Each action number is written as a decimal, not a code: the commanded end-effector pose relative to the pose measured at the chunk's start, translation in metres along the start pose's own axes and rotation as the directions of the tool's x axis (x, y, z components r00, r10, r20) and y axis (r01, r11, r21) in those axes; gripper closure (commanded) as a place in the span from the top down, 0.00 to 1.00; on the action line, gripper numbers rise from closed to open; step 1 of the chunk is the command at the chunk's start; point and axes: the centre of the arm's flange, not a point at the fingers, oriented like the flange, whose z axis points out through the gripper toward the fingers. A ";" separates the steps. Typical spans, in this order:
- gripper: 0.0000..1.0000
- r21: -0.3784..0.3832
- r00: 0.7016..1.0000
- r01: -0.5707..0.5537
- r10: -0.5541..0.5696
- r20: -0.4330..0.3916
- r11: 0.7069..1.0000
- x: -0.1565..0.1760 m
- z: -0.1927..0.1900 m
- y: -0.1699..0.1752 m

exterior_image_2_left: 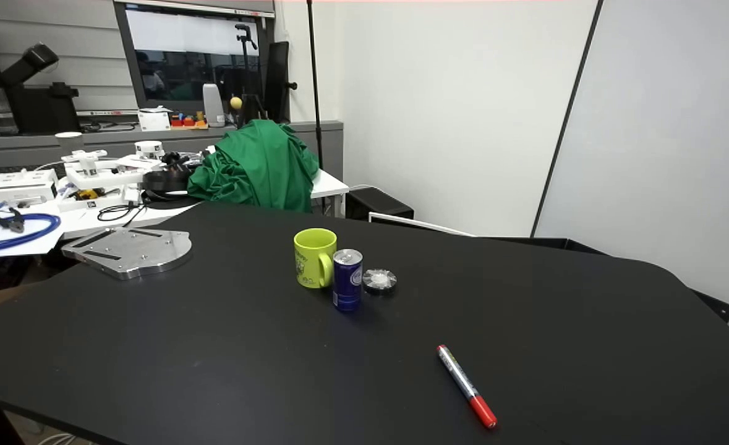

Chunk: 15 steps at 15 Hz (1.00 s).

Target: Pick up the marker and put it in the cup

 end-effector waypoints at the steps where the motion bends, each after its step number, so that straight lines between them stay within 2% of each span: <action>1: 1.00 -0.054 0.997 0.075 -0.075 -0.001 0.996 0.021 0.015 0.029; 7: 1.00 -0.047 0.991 0.132 -0.130 0.037 0.990 0.060 0.090 0.083; 15: 1.00 -0.083 0.995 0.024 -0.016 0.094 0.996 0.081 0.251 0.148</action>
